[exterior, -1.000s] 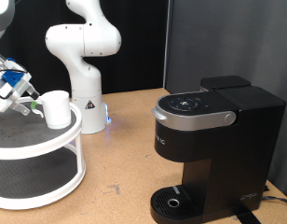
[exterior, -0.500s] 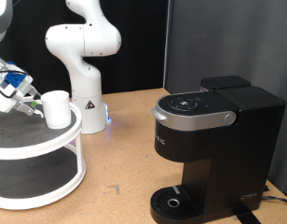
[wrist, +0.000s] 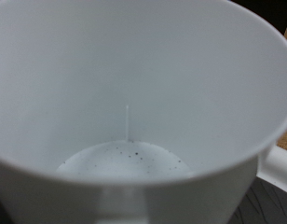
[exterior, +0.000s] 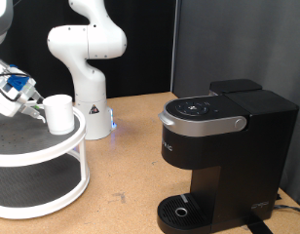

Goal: Make a cup of coffee with the keurig machine

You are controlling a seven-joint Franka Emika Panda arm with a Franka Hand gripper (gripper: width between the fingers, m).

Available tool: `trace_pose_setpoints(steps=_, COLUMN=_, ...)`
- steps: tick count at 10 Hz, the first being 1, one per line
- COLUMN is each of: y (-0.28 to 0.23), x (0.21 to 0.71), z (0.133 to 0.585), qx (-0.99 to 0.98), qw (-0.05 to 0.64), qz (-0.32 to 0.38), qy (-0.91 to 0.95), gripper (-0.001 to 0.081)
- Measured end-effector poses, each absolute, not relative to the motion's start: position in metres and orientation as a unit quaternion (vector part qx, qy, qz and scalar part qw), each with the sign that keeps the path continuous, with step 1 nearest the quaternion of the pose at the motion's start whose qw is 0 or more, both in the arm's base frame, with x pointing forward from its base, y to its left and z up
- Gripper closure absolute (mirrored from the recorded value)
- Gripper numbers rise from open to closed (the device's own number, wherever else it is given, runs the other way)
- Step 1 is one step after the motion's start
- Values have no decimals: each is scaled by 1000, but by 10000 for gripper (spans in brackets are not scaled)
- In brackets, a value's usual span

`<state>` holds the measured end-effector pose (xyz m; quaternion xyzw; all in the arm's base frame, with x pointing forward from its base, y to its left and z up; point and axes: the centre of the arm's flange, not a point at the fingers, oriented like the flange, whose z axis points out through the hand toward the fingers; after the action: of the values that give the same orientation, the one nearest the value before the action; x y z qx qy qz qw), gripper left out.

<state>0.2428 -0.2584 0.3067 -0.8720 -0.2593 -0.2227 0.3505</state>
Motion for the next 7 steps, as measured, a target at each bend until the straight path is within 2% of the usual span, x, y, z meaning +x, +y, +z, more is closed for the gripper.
trace_pose_setpoints(steps=1, y=-258, x=243, z=307, qx=-873, qw=352, qz=-222, qy=-257, gripper=186)
trace_pose_setpoints(steps=2, y=-258, x=243, z=307, qx=-873, qw=353, qz=-220, qy=-254, gripper=186)
trace_pose_setpoints(steps=3, y=-258, x=243, z=307, qx=-874, qw=353, qz=-219, qy=-250, gripper=387)
trace_pose_setpoints(steps=4, y=-258, x=243, z=307, qx=-875, qw=354, qz=-218, qy=-248, gripper=524)
trace_pose_setpoints(steps=5, y=-258, x=243, z=307, qx=-876, qw=354, qz=-217, qy=-245, gripper=524)
trace_pose_setpoints(steps=6, y=-259, x=243, z=307, qx=-877, qw=355, qz=-216, qy=-241, gripper=717)
trace_pose_setpoints(steps=7, y=-260, x=243, z=308, qx=-879, qw=355, qz=-215, qy=-237, gripper=717)
